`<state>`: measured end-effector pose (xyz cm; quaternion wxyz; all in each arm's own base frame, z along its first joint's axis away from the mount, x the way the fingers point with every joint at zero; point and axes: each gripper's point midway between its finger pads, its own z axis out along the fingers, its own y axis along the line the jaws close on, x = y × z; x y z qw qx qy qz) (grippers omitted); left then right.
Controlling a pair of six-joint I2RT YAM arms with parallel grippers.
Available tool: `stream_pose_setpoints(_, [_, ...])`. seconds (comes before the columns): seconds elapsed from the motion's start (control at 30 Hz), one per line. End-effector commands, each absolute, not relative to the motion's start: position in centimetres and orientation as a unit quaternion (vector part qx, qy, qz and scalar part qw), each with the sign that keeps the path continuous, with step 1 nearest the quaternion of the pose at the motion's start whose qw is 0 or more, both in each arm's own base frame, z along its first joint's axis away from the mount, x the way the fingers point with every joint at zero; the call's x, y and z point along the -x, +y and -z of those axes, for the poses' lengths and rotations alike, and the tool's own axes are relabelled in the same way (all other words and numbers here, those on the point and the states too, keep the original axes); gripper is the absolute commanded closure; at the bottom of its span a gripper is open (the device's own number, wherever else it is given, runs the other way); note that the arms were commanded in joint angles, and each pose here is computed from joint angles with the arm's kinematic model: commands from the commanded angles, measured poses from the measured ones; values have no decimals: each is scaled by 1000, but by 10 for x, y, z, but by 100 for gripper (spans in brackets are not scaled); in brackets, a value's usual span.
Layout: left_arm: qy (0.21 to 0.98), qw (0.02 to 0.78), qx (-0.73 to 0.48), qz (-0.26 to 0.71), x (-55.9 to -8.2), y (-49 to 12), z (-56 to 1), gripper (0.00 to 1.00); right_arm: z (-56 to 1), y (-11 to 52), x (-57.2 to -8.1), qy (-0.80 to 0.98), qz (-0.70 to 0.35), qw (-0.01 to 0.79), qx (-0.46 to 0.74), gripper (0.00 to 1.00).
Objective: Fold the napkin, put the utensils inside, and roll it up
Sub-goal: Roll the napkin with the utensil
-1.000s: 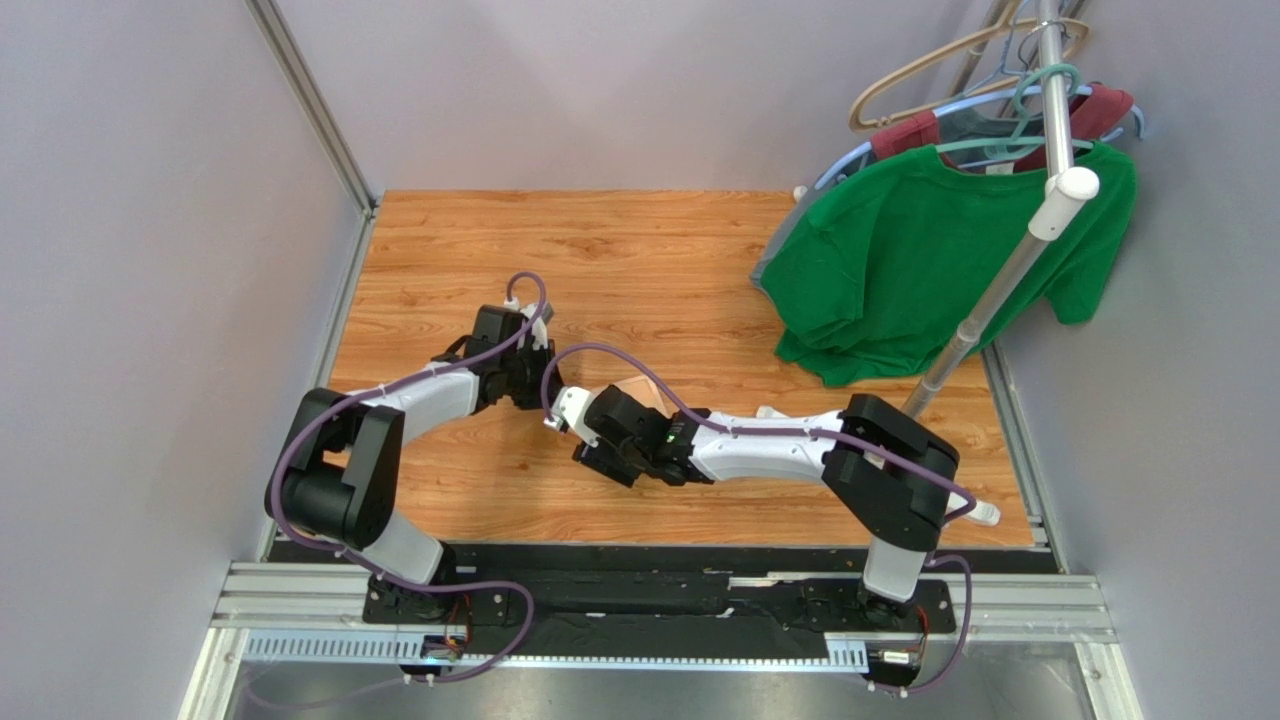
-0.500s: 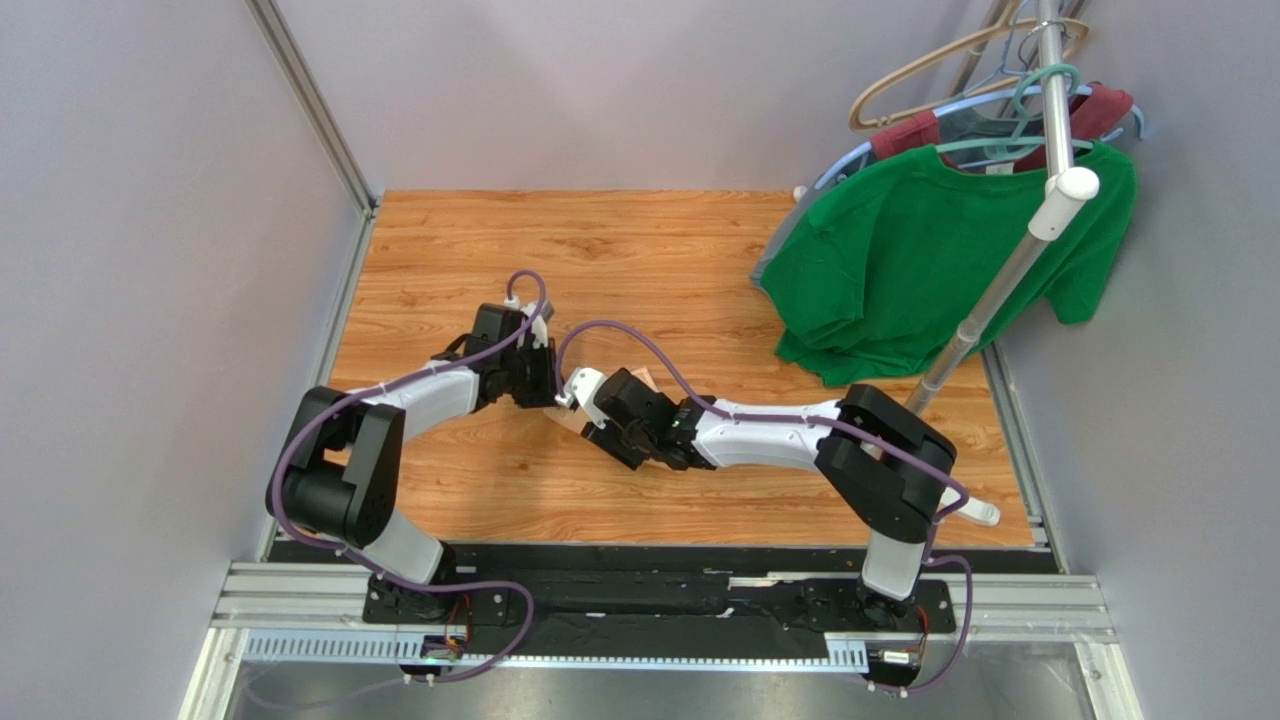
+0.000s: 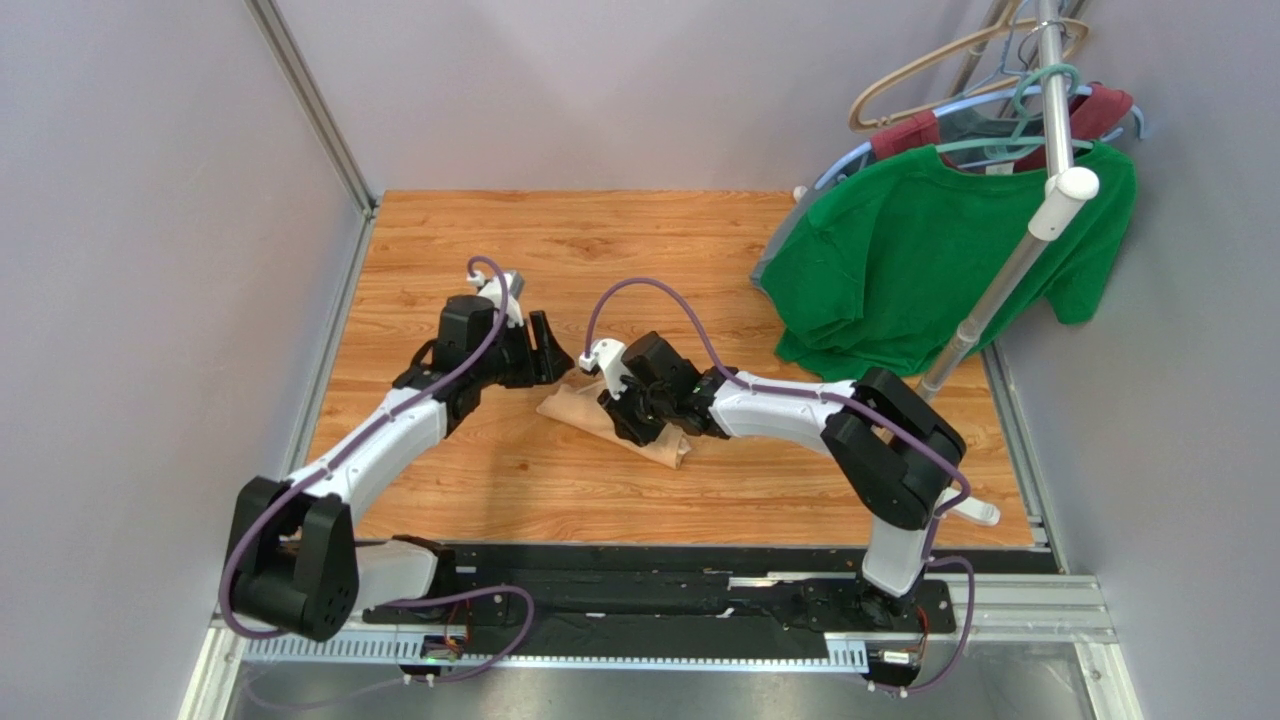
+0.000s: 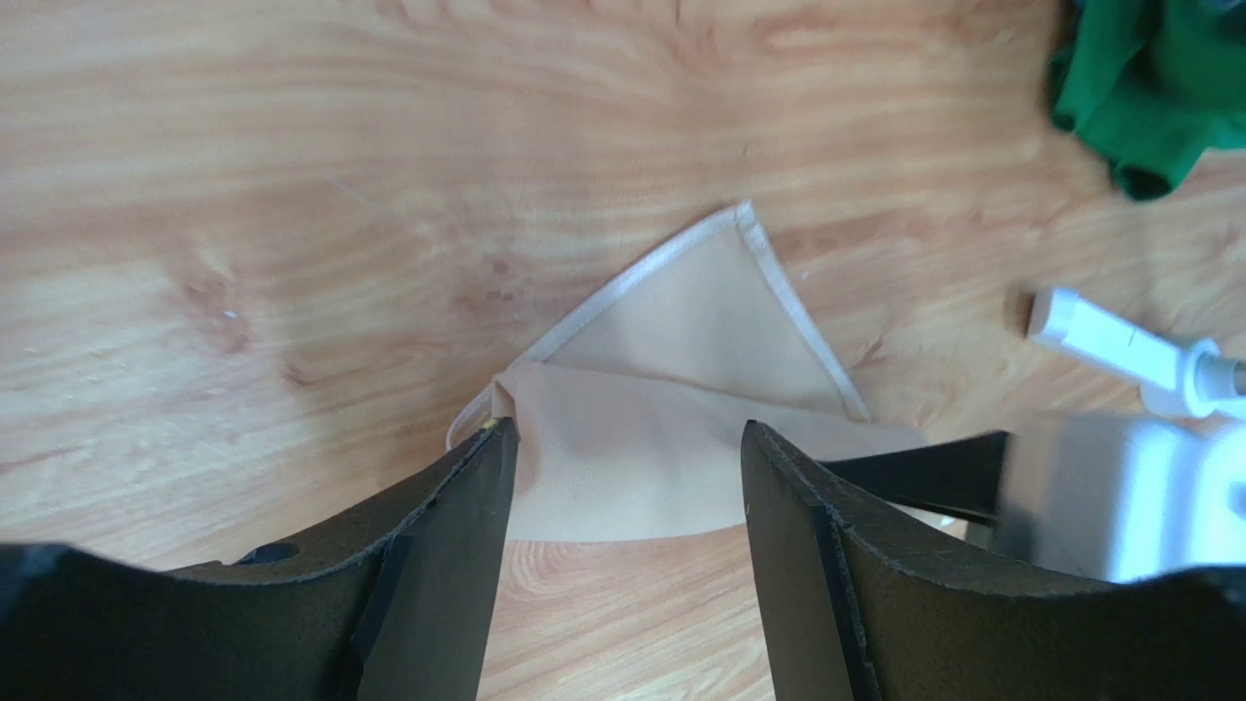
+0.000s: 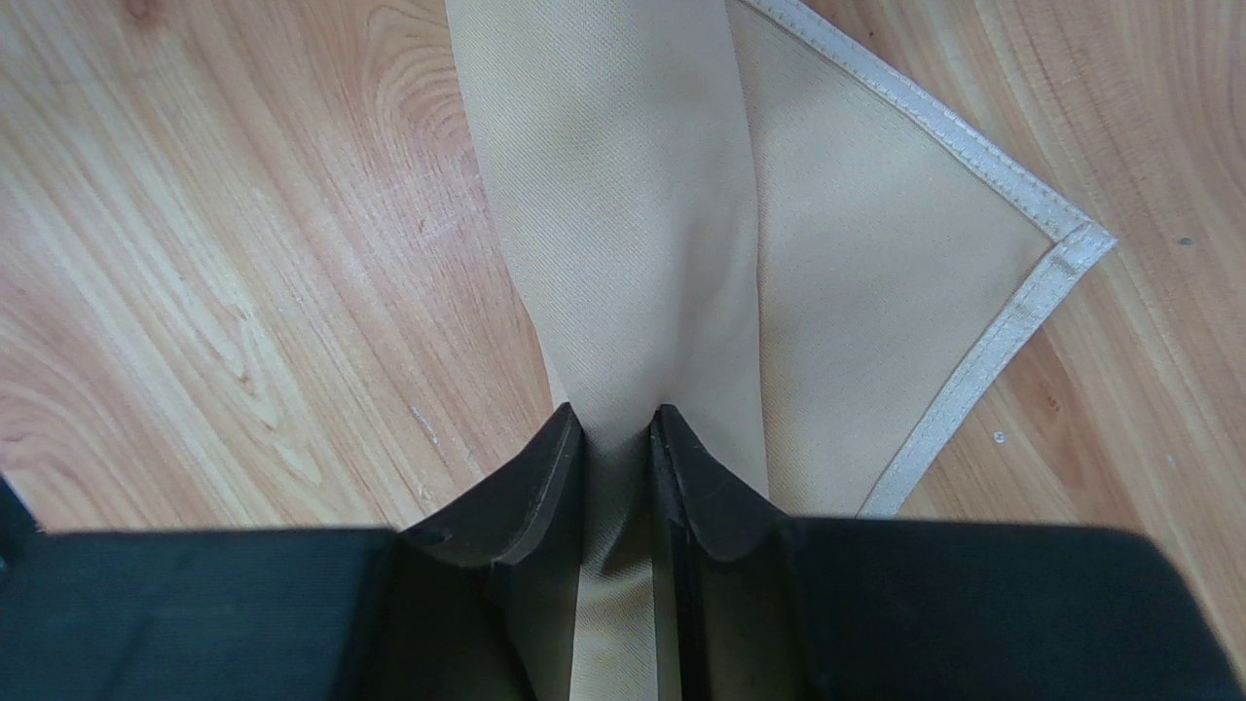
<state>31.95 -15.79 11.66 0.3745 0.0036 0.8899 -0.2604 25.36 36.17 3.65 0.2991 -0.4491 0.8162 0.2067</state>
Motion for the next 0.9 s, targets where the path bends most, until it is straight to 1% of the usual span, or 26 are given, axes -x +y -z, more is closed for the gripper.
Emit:
stream_pose_setpoints(0.0, [877, 417, 21, 239, -320, -142, -123, 33, 5, 334, -203, 848, -249, 145, 445, 78])
stream_pose_setpoints(0.1, [871, 423, 11, 250, -315, -143, -119, 34, 6, 330, -208, 855, -273, 120, 425, 79])
stream_pose_setpoints(0.13, [874, 411, 6, 258, -308, -146, -111, 34, 6, 330, -207, 853, -282, 112, 425, 80])
stream_pose_setpoints(0.17, [865, 425, -1, 267, -313, -149, -116, 34, 4, 332, -209, 852, -286, 111, 425, 80])
stream_pose_setpoints(0.3, [864, 410, -12, 293, -308, -158, -106, 34, 8, 328, -214, 859, -296, 80, 410, 81])
stream_pose_setpoints(0.5, [862, 414, -11, 293, -307, -157, -100, 34, 13, 324, -221, 865, -305, 48, 396, 81])
stream_pose_setpoints(0.7, [873, 402, -8, 276, -311, -154, -84, 34, 17, 323, -219, 864, -316, 25, 391, 81])
stream_pose_setpoints(0.87, [870, 404, -17, 284, -318, -159, -84, 36, 22, 321, -215, 865, -320, 7, 386, 81])
